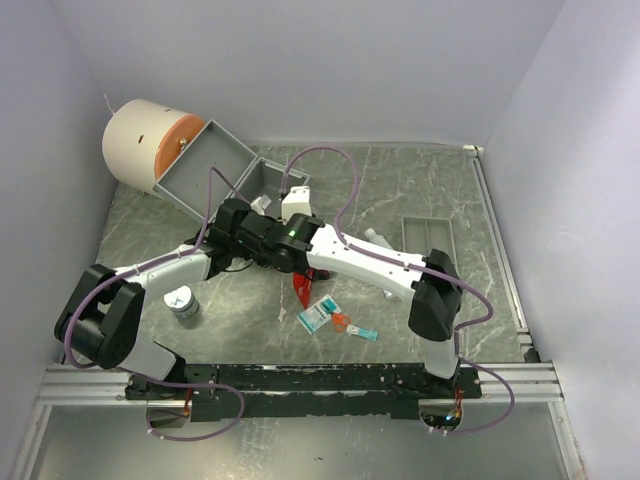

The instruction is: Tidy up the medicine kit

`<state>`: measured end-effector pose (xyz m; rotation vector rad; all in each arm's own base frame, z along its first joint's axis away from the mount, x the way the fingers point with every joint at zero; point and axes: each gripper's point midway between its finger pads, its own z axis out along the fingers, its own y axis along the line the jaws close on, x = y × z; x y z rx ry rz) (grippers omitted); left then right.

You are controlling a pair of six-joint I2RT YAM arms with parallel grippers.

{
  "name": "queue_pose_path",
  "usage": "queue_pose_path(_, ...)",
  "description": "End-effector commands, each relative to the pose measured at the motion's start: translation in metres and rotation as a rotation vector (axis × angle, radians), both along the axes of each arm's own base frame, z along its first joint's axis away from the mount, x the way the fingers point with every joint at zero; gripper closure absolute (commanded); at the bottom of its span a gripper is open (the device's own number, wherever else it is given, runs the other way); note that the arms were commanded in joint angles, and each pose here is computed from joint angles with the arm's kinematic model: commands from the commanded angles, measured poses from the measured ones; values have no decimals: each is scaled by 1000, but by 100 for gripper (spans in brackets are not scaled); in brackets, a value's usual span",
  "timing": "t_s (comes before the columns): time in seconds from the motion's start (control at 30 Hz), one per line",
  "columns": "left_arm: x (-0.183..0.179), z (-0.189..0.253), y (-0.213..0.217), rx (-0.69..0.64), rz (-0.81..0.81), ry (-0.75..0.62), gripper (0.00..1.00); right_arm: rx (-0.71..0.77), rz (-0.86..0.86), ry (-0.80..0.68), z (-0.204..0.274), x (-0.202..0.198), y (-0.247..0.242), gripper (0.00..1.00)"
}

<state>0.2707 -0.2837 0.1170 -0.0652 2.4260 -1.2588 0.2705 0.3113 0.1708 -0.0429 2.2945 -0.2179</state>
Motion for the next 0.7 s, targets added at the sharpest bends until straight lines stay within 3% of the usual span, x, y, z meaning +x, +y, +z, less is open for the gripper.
queue_pose_path(0.0,1,14,-6,-16,-32,-42,93,64,-28,-48,17,8,-4,66)
queue_pose_path(0.13,1,15,-6,-19,-35,-44,93,157,-5,-33,19,13,-5,56)
queue_pose_path(0.27,1,15,-6,-15,-34,-45,93,263,36,7,12,15,-3,54)
queue_pose_path(0.67,0,16,-6,-11,-44,-46,93,191,167,85,-9,24,0,63)
